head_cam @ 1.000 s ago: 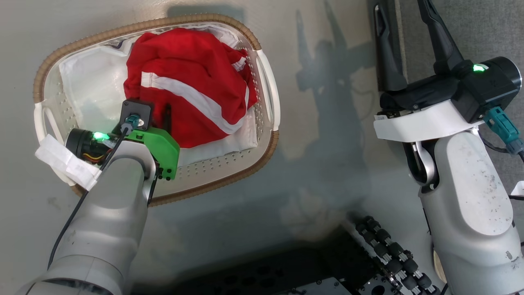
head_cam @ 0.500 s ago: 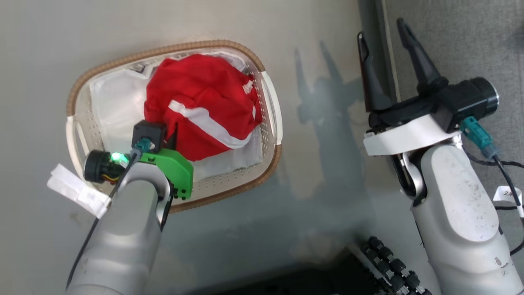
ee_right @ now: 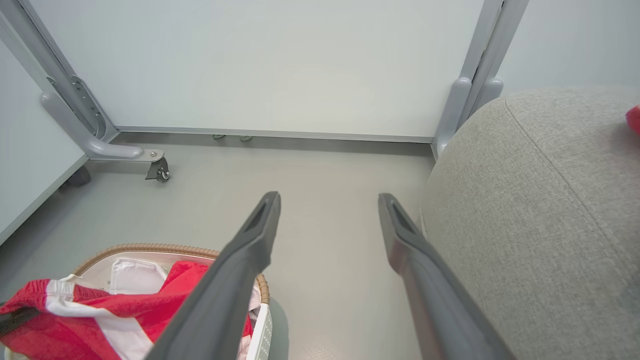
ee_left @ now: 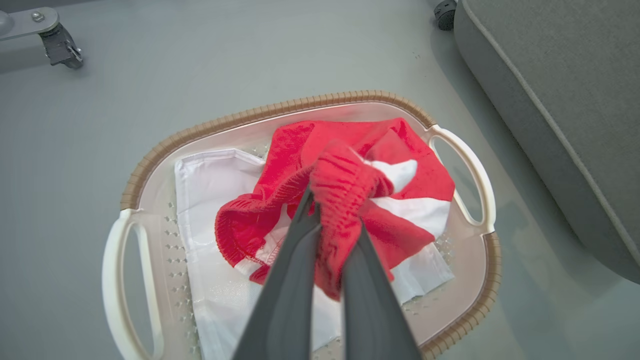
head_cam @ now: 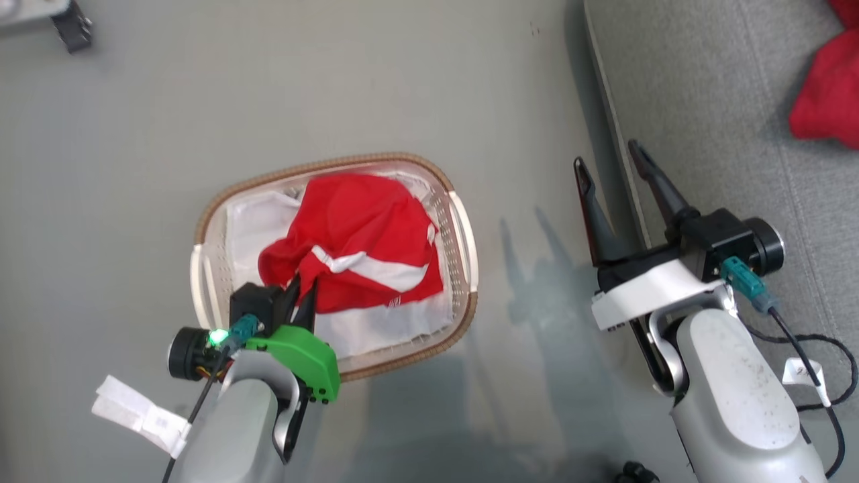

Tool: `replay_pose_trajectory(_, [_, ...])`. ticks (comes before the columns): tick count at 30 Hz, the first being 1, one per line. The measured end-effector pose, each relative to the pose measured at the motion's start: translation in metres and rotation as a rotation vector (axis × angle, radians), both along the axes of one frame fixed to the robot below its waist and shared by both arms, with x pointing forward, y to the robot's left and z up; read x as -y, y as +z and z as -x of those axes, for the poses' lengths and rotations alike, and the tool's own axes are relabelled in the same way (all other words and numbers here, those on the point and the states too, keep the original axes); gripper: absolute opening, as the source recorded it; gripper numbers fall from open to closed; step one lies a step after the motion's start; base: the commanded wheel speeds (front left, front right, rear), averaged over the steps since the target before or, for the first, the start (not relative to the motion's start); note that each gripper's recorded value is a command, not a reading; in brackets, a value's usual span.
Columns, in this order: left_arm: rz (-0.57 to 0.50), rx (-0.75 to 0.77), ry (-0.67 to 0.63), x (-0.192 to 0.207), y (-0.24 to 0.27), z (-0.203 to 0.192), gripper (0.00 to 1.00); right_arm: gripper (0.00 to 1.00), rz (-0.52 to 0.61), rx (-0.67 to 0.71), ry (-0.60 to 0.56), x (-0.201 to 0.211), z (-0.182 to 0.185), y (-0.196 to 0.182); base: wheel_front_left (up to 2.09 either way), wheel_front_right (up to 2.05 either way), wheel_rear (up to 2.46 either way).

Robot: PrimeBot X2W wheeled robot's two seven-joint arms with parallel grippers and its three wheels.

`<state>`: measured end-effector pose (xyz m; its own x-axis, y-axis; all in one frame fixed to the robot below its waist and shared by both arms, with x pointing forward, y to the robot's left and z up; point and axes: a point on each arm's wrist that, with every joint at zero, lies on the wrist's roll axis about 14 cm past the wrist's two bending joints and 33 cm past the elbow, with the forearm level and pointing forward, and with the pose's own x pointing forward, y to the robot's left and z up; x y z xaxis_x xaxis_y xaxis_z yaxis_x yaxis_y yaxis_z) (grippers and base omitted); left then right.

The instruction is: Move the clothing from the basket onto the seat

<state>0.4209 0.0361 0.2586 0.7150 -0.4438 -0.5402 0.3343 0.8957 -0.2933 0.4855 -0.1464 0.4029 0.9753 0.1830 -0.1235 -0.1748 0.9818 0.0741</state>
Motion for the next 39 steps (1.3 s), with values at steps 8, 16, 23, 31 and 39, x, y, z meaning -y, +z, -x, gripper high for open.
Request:
replay_pose_trajectory(8, [0.025, 0.193, 0.048, -0.014, 0.072, -0.006, 0.0, 1.0, -0.026, 0.039, 0.026, -0.014, 0.024, 0.03, 0.0, 0.0, 0.0])
replay_pose_trajectory(16, [0.078, 0.433, 0.094, -0.023, 0.159, -0.014, 0.0, 1.0, -0.039, 0.082, 0.061, -0.028, 0.047, 0.055, 0.0, 0.0, 0.0])
replay_pose_trajectory(23, [0.133, 0.653, 0.107, -0.024, 0.24, -0.016, 0.0, 1.0, -0.044, 0.116, 0.082, -0.036, 0.066, 0.073, 0.0, 0.0, 0.0])
replay_pose_trajectory(31, [0.201, 0.882, 0.066, -0.012, 0.326, -0.006, 0.0, 1.0, -0.054, 0.144, 0.088, -0.039, 0.085, 0.086, 0.0, 0.0, 0.0])
replay_pose_trajectory(39, [0.232, 0.952, 0.044, -0.003, 0.353, 0.006, 0.0, 1.0, -0.063, 0.169, 0.104, -0.044, 0.096, 0.096, 0.0, 0.0, 0.0])
